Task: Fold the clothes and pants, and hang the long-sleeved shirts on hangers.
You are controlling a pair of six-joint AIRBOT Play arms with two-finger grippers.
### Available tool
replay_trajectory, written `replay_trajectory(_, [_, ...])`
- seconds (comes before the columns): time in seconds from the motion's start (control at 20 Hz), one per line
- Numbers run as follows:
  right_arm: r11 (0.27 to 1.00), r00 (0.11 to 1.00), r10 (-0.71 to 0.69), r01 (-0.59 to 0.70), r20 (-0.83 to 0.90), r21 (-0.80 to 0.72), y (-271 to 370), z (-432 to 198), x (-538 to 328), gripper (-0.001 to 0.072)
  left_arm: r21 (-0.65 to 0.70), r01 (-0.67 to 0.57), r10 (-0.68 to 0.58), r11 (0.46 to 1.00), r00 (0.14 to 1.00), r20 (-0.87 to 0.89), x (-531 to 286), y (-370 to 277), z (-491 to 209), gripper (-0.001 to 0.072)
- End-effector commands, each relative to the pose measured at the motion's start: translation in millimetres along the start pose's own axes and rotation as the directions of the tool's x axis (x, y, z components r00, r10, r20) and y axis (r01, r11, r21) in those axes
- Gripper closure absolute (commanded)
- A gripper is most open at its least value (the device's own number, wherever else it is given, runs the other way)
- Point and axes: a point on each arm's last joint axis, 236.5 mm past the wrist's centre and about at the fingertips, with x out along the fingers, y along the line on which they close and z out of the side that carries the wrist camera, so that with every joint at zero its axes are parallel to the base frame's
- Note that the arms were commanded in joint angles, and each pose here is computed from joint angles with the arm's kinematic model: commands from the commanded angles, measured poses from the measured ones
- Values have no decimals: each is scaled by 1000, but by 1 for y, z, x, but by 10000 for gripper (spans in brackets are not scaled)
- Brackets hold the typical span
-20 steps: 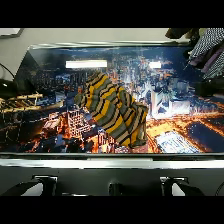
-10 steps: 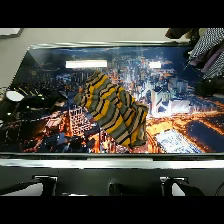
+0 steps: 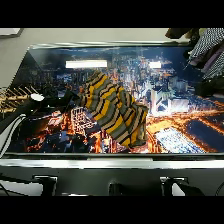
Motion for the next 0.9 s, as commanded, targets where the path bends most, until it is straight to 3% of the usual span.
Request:
replay_trajectory(0.0, [999, 1000, 6, -5, -14, 32, 1, -3, 0, 680, -18, 0, 0, 1000, 1000, 26, 20, 1, 4, -13])
replay_trajectory(0.05, [998, 1000, 8, -6, -21, 61, 1, -5, 1, 666, -32, 0, 1, 999, 1000, 20, 24, 3, 2, 11])
replay_trajectory(0.1, [995, 999, 14, -10, -42, 103, 2, -9, 2, 616, -43, 4, -3, 999, 1000, 16, 26, 3, 1, 224])
replay_trajectory(0.15, [990, 996, 29, -16, -89, 142, 4, -20, 5, 505, -40, 6, -5, 999, 1000, 12, 26, 2, 0, 609])
replay_trajectory(0.2, [982, 986, 52, -22, -157, 185, 7, -35, 10, 422, -30, 10, -9, 1000, 1000, 14, 24, 0, 0, 689])
replay_trajectory(0.3, [956, 942, 121, -25, -314, 292, 16, -74, 22, 326, -16, 23, -22, 1000, 1000, 17, 21, -8, 3, 689])
replay_trajectory(0.45, [892, 805, 325, -88, -496, 443, 52, -144, 48, 103, 44, 48, -50, 998, 998, 33, 15, -24, 10, 690])
replay_trajectory(0.55, [859, 765, 370, -65, -527, 508, 60, -185, 71, 31, 55, 61, -63, 997, 997, 33, 12, -32, 12, 690])
replay_trajectory(0.85, [647, 718, 565, -80, -406, 759, 114, -255, 117, 32, 60, 68, -69, 996, 998, 4, 10, -36, 6, 690])
